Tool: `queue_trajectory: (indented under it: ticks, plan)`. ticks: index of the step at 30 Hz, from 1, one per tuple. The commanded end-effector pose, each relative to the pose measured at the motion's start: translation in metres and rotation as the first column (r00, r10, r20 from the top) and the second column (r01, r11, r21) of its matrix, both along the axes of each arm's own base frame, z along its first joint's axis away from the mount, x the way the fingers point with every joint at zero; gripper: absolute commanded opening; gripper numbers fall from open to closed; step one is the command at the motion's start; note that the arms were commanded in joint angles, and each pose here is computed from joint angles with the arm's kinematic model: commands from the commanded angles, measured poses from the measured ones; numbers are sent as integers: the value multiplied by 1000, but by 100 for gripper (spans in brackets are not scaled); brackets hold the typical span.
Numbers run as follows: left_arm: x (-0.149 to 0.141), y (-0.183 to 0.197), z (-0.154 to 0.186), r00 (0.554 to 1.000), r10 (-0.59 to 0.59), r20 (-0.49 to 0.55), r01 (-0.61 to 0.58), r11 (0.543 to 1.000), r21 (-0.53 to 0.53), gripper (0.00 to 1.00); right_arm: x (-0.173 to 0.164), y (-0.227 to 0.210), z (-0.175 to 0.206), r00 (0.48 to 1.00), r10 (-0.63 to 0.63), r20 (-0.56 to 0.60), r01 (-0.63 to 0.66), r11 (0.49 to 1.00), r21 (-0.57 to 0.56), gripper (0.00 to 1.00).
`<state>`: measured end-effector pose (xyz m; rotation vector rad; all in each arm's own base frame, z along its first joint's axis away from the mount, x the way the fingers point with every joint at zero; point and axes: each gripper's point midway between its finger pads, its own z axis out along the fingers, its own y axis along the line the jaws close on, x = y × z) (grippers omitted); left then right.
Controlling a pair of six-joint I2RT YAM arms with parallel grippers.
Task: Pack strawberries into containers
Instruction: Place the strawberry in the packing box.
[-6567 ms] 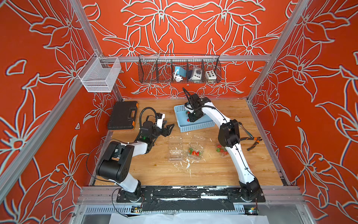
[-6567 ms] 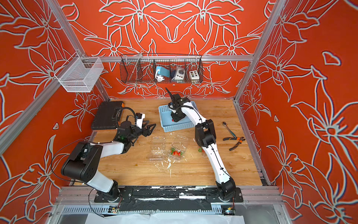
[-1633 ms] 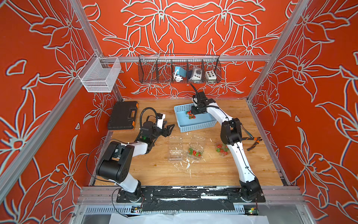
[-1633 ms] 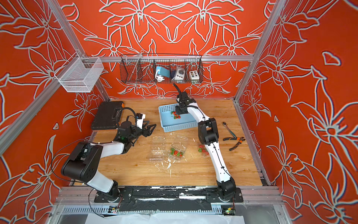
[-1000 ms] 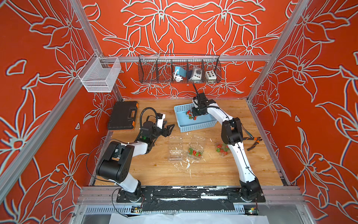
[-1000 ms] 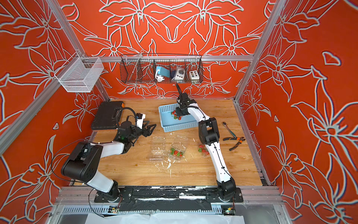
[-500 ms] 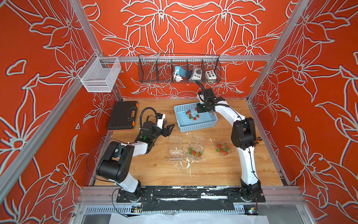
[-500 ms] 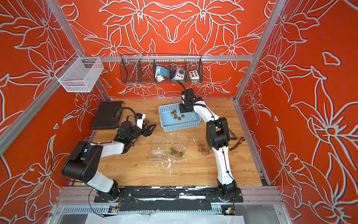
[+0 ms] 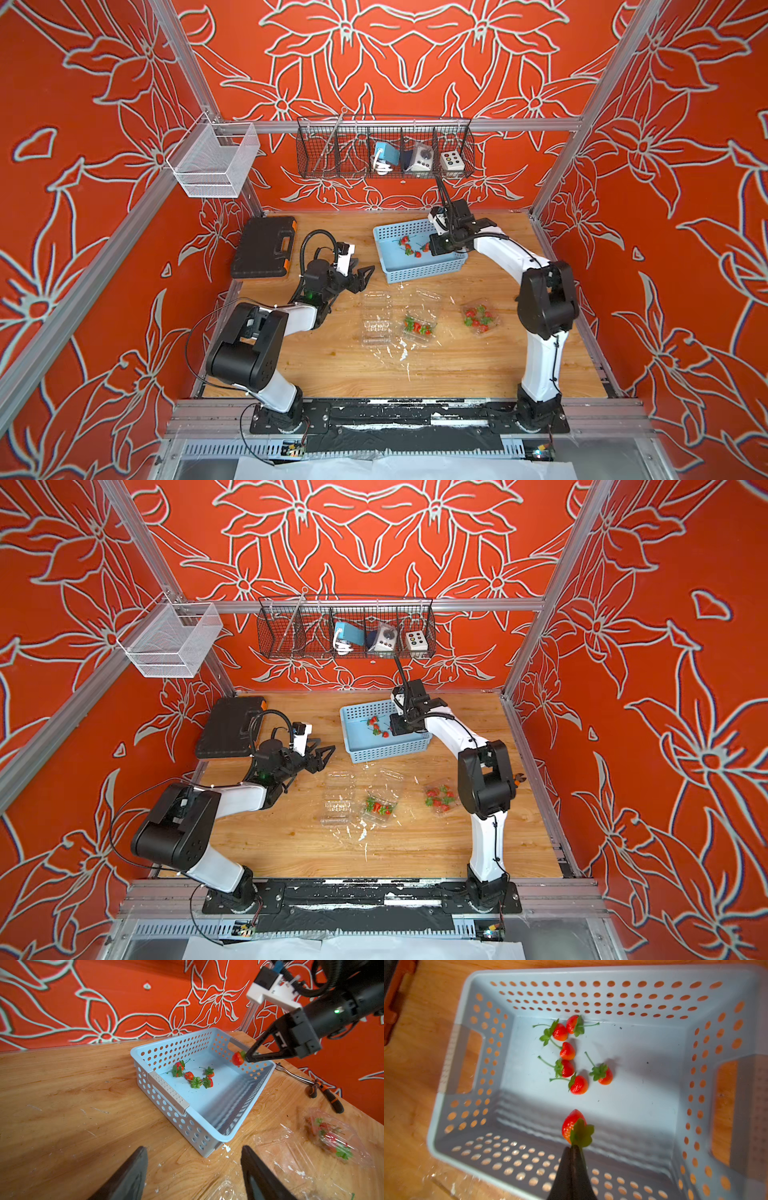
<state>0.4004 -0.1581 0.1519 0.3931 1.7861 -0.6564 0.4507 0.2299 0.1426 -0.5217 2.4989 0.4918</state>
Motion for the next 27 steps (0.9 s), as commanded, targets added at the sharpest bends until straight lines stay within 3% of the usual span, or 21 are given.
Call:
queue_trajectory:
  ticks: [1, 11, 15, 27]
  plan:
    - [-9, -5, 22, 997, -10, 72, 9, 1000, 1, 70, -38, 19, 20, 995, 95, 40, -96, 995, 26, 0]
    - [-23, -10, 28, 997, -9, 78, 11, 1000, -18, 70, -161, 33, 17, 974, 226, 4, -226, 974, 14, 0]
    - [-27, -14, 40, 995, 5, 98, -3, 1000, -16, 70, -200, 28, -1, 971, 237, -40, -237, 971, -3, 0]
    - [-45, -47, 55, 992, -63, 108, 66, 998, -19, 70, -259, 27, -57, 953, 267, -140, -278, 959, -62, 0]
